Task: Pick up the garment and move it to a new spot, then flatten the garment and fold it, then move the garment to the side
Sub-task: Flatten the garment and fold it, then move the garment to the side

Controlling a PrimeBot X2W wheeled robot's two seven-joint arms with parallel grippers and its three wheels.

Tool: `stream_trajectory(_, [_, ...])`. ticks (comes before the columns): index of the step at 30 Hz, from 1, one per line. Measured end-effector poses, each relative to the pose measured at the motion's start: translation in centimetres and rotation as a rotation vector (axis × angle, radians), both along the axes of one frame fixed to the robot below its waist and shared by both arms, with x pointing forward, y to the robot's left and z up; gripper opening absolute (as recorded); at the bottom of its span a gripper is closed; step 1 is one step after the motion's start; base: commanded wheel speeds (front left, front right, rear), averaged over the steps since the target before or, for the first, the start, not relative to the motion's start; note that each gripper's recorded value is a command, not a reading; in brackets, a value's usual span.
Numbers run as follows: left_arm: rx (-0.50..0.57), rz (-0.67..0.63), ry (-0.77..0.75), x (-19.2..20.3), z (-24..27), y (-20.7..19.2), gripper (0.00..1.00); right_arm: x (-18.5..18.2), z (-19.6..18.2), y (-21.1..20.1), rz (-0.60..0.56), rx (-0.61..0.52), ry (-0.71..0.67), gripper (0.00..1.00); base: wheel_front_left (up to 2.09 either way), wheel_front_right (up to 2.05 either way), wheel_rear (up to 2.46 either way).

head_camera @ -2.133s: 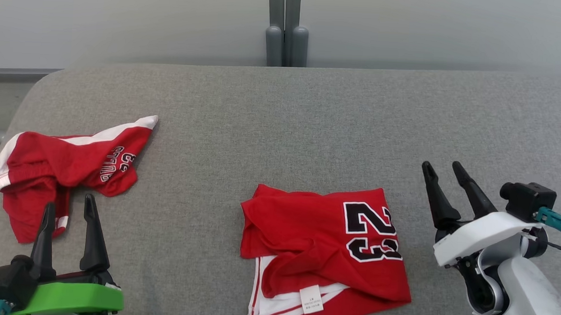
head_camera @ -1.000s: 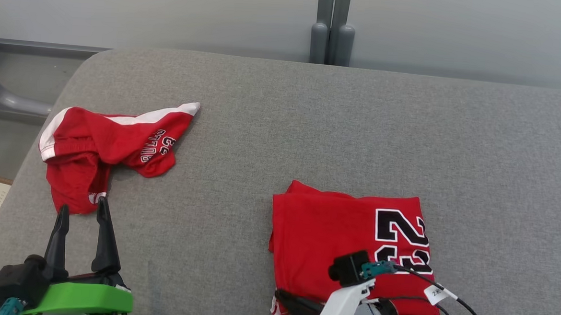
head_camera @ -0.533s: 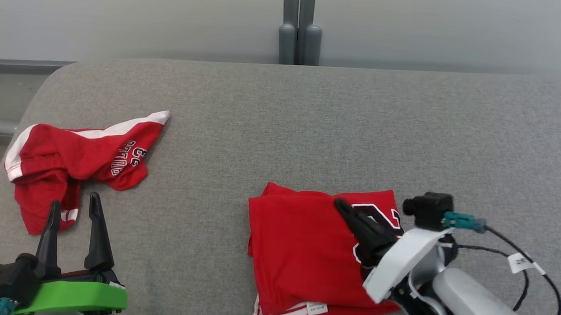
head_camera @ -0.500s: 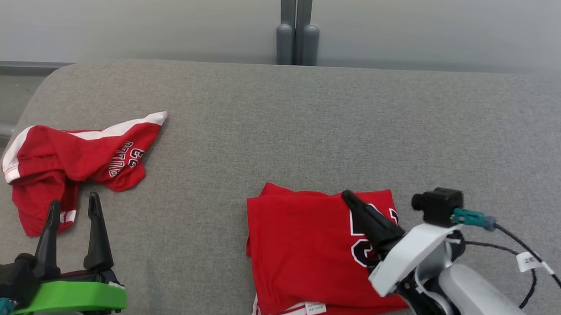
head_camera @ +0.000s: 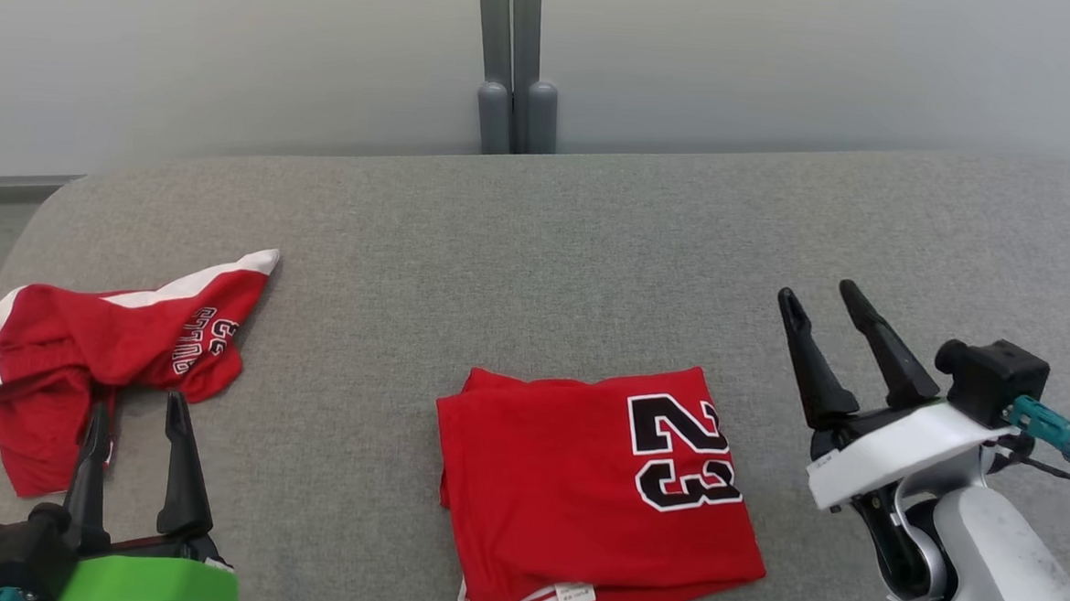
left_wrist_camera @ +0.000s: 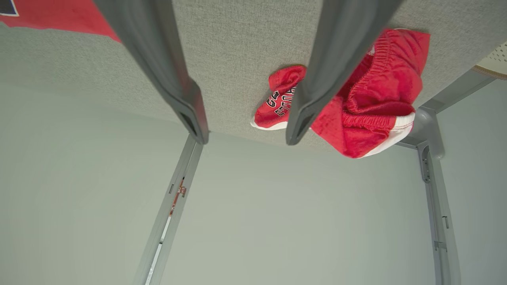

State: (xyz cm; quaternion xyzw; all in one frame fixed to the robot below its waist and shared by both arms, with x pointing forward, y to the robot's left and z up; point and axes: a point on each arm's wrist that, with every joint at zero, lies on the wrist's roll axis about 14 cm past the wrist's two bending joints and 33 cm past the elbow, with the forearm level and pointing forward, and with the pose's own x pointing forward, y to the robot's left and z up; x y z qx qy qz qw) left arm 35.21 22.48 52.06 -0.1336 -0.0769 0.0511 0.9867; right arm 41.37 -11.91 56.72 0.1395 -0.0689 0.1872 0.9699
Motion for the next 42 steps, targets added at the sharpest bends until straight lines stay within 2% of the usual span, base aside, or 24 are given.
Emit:
stream_trajectory(4, [0.017, -0.028, 0.005, 0.1, -0.1, -0.8, 1.0, -0.5, 0.3, -2.0, -0.087, -0.033, -0.052, 1.0, 0.0, 0.0, 0.0])
stream_trajectory(12, [0.081, -0.093, 0.045, 0.5, -1.2, -2.8, 1.0, -1.0, -0.4, -3.7, -0.167, -0.095, -0.08, 1.0, 0.0, 0.0, 0.0])
stream_trajectory(24, [0.122, -0.125, 0.057, 1.3, -1.6, -3.6, 1.0, -0.7, -3.2, -3.6, -0.172, -0.108, -0.003, 1.0, 0.0, 0.0, 0.0])
stream_trajectory(42, [0.126, -0.116, 0.051, 1.2, -1.3, -3.3, 1.0, -0.6, -4.4, -2.7, -0.137, -0.121, 0.036, 1.0, 0.0, 0.0, 0.0])
